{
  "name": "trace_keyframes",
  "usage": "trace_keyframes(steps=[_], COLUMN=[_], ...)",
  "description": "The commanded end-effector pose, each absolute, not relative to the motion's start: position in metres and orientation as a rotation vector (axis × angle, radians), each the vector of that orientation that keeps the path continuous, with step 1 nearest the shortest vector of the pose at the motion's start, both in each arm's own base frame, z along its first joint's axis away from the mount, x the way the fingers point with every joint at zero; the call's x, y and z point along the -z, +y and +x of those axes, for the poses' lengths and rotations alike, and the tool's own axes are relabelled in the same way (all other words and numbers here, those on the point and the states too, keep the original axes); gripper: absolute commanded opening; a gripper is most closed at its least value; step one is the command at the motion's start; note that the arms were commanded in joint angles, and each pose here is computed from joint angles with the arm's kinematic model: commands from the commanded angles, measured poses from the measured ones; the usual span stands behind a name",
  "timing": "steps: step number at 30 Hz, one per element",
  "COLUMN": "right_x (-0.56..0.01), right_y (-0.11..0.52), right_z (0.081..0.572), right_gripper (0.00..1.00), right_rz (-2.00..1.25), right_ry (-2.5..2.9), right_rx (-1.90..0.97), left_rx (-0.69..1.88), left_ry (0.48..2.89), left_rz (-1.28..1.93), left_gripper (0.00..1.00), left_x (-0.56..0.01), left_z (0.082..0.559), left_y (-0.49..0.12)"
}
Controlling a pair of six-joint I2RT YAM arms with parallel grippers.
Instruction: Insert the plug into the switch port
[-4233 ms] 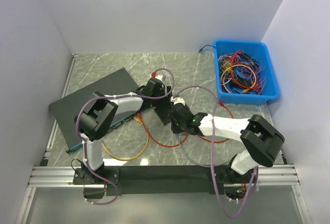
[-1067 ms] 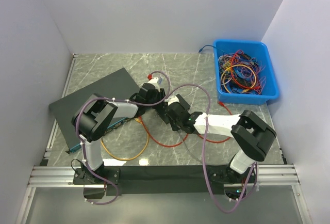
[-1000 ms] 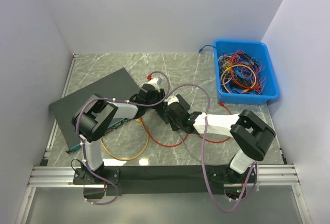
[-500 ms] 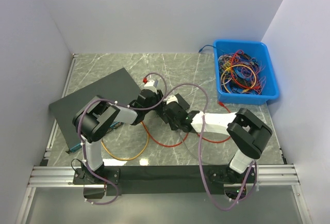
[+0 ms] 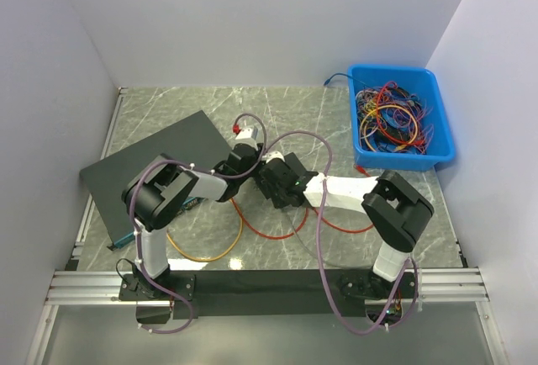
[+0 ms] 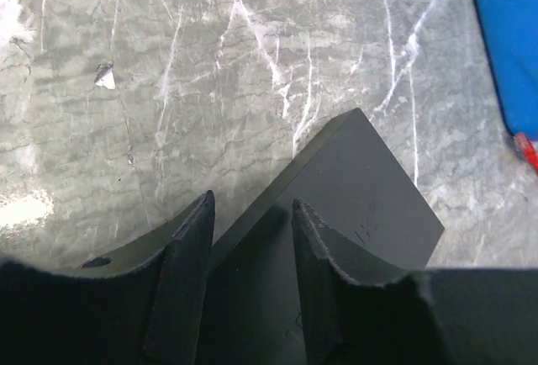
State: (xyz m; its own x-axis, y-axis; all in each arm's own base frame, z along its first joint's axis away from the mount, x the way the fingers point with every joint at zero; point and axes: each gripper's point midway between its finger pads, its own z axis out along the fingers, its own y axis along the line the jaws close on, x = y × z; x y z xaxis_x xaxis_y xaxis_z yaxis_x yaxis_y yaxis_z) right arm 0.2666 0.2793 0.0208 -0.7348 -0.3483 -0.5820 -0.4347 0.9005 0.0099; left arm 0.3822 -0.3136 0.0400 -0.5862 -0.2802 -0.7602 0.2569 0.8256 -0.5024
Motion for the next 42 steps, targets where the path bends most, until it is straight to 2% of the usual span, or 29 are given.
trace_keyframes(steps=[1,4,7,12,19,26,29,34,42], right_x=[-0.122,-0.113,-0.11,-0.12,-0.167,-0.121,-0.108,-0.118,-0.098], right_y=[0.347,0.335,0.322,0.298,0.24,0.182,0.17,0.215,0.255], right_z=[0.338,0.323,0.302,0.272,0.26,0.25,0.247,0.234,0.222], right_gripper=[0.16,0.4,0.51,0.57,0.62,0.61,0.61,0.44,0.41], right_rz=[-0.346,-0.343,-0.357,-0.36,-0.225,-0.063,-0.003,-0.182,-0.312], right_ry=[2.064,2.166,2.235,2.275,2.187,2.303,2.336,2.308,2.352], right_rx=[-0.476,-0.437,-0.387,-0.365,-0.269,-0.121,-0.157,-0.474,-0.598], left_rx=[0.795,0.641,0.522,0.396,0.369,0.395,0.4,0.443,0.546], left_ry=[2.604,2.597,2.574,2.531,2.491,2.424,2.41,2.393,2.407], left_rz=[0.271,0.219,0.183,0.126,0.079,0.046,0.037,0.043,0.116], left_gripper=[0.48,0.55,0.58,0.63,0.65,0.67,0.67,0.68,0.67], left_x=[0.05,0.047,0.039,0.025,0.0,-0.041,-0.051,-0.059,-0.05], left_z=[0.235,0.258,0.281,0.321,0.356,0.369,0.37,0.374,0.375], left_y=[-0.343,-0.335,-0.329,-0.317,-0.308,-0.3,-0.295,-0.291,-0.305])
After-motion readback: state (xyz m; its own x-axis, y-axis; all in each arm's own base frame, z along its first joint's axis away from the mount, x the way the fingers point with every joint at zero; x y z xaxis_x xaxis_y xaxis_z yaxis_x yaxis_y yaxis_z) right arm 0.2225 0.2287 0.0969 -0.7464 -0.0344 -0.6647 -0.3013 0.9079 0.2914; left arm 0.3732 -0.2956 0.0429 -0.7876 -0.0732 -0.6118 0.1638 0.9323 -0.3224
